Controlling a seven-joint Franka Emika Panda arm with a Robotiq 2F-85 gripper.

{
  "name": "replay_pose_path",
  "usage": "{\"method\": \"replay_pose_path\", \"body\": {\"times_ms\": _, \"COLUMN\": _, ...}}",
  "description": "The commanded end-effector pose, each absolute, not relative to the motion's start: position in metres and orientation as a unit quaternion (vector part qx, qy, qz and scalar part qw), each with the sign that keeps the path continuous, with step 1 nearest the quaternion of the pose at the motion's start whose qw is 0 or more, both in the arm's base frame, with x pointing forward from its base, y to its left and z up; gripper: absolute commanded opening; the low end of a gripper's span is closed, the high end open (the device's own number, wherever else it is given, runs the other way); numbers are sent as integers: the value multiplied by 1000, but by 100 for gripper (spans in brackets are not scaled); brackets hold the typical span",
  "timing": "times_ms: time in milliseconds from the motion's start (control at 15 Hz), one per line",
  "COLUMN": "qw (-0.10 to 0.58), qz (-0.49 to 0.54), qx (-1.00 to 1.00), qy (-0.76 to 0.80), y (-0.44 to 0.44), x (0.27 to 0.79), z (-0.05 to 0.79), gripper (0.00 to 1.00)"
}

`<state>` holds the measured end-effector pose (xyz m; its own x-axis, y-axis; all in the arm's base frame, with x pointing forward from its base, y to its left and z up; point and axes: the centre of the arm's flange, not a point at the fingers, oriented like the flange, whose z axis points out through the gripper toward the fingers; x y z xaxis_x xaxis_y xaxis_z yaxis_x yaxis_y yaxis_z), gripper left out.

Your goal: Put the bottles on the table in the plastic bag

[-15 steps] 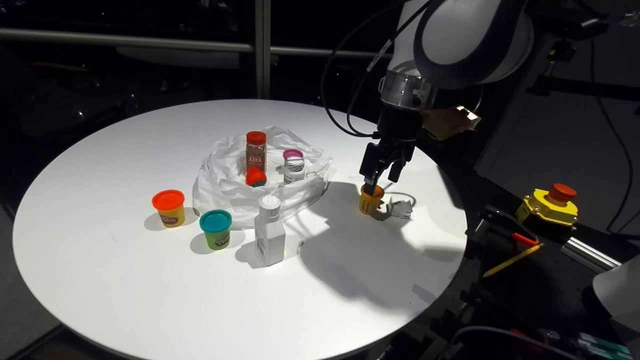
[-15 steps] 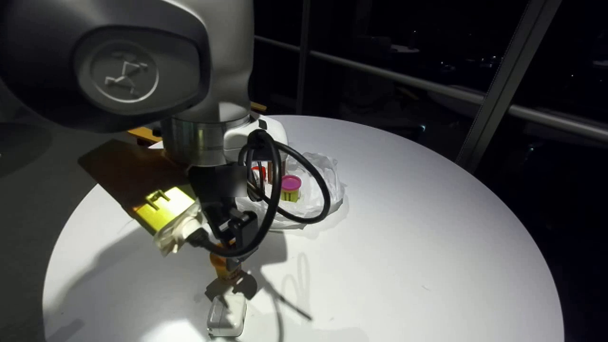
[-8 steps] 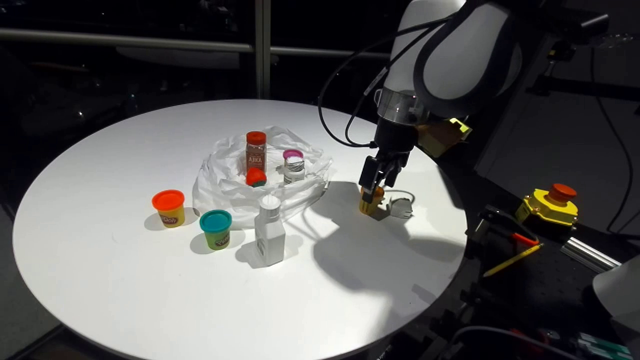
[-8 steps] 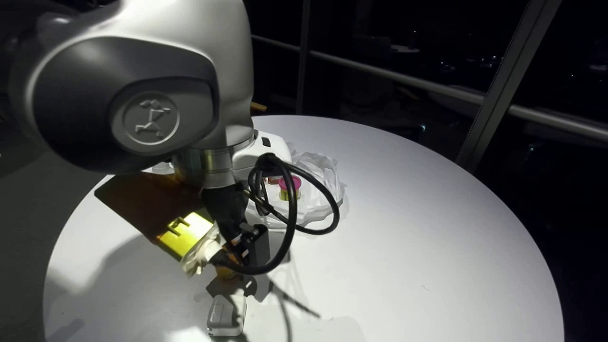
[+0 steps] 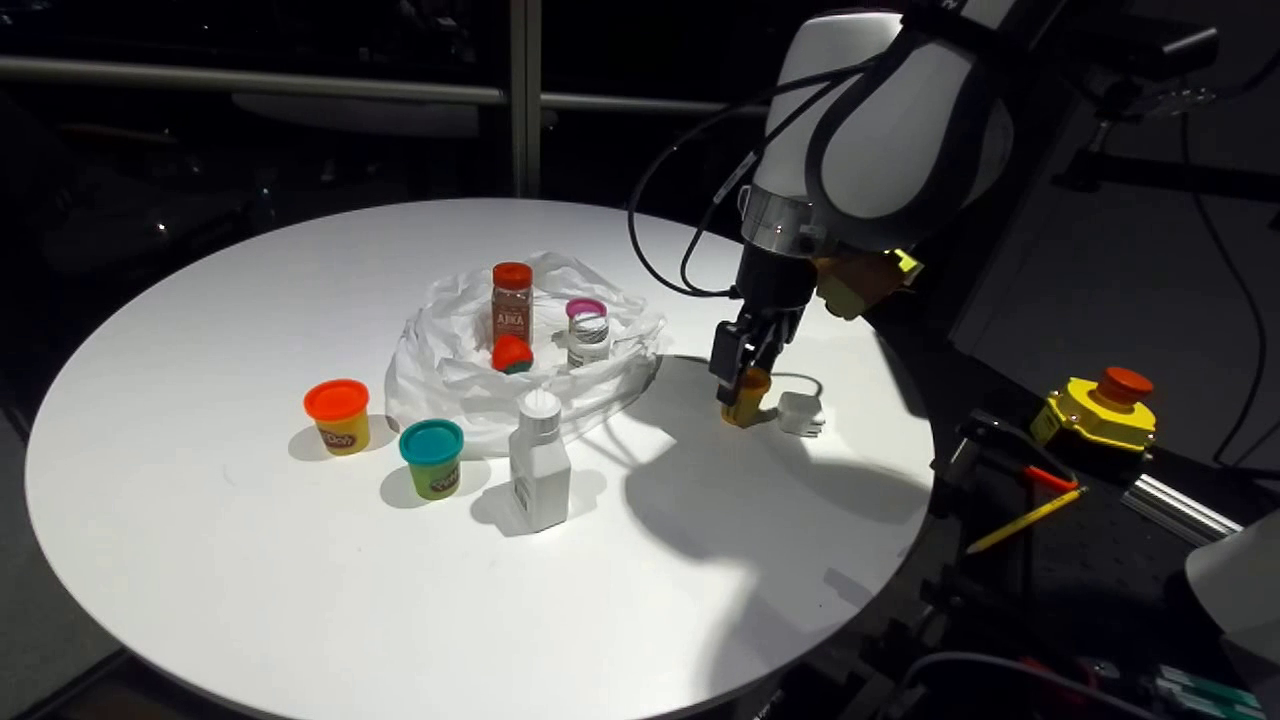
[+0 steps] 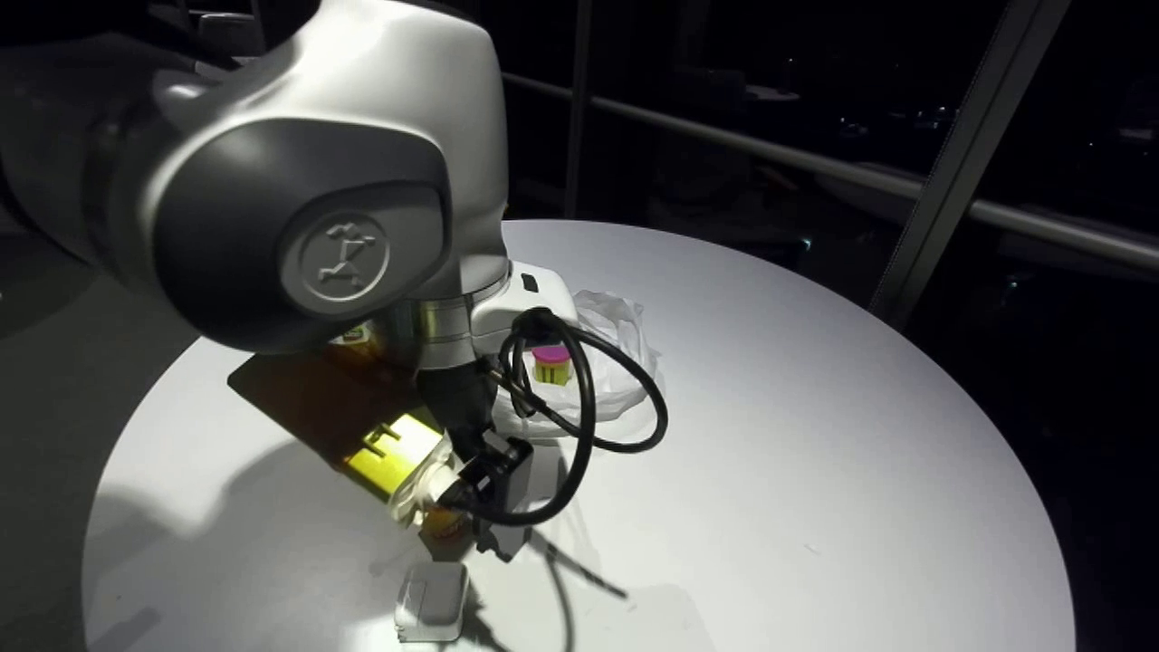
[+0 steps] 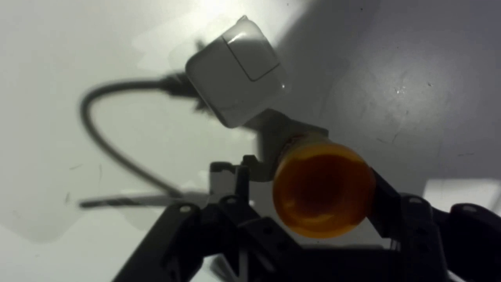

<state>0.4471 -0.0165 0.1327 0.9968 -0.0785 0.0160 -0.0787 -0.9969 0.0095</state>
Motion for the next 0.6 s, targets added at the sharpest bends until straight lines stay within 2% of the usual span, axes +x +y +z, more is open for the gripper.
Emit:
{"method": "replay_pose_path", "body": {"times_ms": 0, "qw": 10, "qz": 24, "qx": 999, "qy": -42, "y": -14, "x": 455, "z": 134, "gripper": 44}}
{"method": "replay_pose_path", "body": {"times_ms": 67, "qw": 16, "qz": 28, "qx": 998, "qy": -45, "y": -14, "x": 455, "z": 143, "gripper": 35}}
{"method": "replay_pose_path", "body": {"times_ms": 200, "qw": 25, "qz": 37, "qx": 997, "qy": -57, "y": -12, "x": 457, "z": 170, "gripper": 24}}
{"method": "replay_pose_path", "body": {"times_ms": 533, "qw": 18, "qz": 95, "qx": 991, "qy": -97, "y": 7, "x": 500, "z": 252, "gripper": 24}}
